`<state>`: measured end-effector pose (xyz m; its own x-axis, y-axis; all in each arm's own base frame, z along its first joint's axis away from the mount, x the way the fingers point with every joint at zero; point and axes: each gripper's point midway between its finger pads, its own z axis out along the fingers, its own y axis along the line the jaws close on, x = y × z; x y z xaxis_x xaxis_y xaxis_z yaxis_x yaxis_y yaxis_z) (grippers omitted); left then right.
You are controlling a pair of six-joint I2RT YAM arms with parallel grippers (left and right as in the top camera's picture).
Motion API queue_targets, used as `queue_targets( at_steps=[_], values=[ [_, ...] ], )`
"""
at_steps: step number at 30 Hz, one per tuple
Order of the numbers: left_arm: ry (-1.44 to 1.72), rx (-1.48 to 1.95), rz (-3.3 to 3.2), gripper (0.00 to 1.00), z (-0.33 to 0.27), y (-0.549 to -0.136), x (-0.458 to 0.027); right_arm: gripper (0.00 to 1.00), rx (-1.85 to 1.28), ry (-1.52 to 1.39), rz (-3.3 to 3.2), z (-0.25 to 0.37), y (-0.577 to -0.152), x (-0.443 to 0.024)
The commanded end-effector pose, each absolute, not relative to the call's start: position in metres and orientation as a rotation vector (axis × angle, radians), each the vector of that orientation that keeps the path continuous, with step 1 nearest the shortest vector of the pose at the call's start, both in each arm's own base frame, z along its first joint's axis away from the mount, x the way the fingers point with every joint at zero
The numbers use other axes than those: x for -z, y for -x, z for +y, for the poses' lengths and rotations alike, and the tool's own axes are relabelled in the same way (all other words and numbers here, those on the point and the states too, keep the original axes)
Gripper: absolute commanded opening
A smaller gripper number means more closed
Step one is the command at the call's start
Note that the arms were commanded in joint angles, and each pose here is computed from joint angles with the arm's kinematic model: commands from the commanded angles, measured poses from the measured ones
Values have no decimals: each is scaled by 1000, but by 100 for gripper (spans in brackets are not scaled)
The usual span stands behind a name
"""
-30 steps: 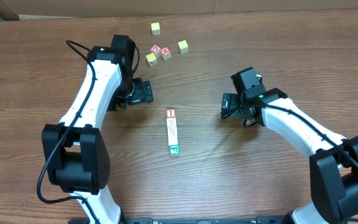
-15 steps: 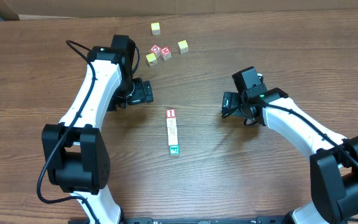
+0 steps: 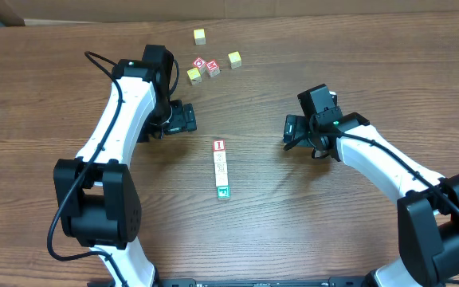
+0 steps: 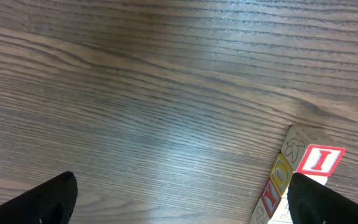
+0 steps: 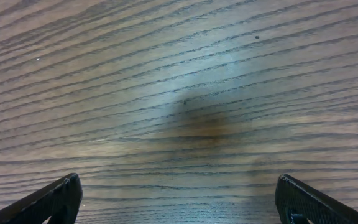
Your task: Flip 5 blocks
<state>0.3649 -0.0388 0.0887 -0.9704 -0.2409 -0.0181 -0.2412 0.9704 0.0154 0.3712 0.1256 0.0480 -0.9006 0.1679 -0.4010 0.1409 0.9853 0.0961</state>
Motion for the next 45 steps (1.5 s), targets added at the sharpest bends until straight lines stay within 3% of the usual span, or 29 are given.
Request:
queue_targets(
  at_steps=[1, 8, 17, 32, 45],
  values=[
    [350, -48, 3094, 100, -34, -363, -93, 100, -105, -221, 2660, 127, -380, -65],
    [345, -29, 3042, 100, -34, -363, -112, 100, -105, -221, 2660, 127, -380, -65],
    [324, 53, 2799, 100, -33, -353, -197, 100, -105, -221, 2660, 127, -380, -65],
    [279, 183, 2312, 100, -24, -272, -347, 100, -105, -221, 2660, 127, -380, -65],
    [275, 198, 2420, 100, -24, -223, -328, 100, -105, -221, 2660, 127, -380, -65]
  ],
)
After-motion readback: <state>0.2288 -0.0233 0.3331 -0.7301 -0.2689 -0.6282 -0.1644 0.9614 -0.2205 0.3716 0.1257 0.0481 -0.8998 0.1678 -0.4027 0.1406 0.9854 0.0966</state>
